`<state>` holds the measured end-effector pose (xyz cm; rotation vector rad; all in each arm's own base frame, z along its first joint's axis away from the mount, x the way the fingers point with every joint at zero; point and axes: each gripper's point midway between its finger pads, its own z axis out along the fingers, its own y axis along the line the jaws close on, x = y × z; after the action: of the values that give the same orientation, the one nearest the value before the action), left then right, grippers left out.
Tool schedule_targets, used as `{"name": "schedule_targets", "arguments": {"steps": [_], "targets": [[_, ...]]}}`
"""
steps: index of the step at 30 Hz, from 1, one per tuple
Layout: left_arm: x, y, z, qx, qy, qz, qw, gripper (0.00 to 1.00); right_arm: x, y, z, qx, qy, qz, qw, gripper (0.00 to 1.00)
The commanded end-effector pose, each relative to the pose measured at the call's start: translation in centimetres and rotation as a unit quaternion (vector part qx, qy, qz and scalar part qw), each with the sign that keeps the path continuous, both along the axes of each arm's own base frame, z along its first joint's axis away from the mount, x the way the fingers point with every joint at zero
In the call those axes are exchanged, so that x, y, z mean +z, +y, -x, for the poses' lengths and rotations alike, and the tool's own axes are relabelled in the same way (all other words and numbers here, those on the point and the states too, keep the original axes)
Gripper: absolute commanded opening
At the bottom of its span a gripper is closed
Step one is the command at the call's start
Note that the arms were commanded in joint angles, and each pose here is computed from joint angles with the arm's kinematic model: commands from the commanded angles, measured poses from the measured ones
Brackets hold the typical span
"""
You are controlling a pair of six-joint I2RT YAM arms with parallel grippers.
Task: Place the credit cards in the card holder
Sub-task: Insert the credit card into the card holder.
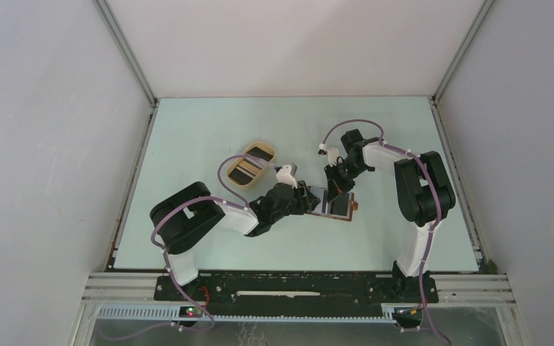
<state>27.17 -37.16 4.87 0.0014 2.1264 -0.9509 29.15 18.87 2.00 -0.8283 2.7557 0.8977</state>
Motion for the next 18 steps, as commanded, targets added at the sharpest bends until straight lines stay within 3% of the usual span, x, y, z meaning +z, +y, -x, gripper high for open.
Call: {"name": "schedule_targets", "arguments": {"steps": [1,18], "targets": [[1.82,-1.19,-0.99,-0.007,-0.020,0.017,1.000,0.49,0.08,0.24,-0.31,0.007,-0.001,0.004,1.000,0.02],[1.02,-1.26,-1.38,-0.004,-0.010,0.001,1.000,0.50,0.05,0.27,-0.30,0.007,0.000,0.003,1.000,0.02]]}}
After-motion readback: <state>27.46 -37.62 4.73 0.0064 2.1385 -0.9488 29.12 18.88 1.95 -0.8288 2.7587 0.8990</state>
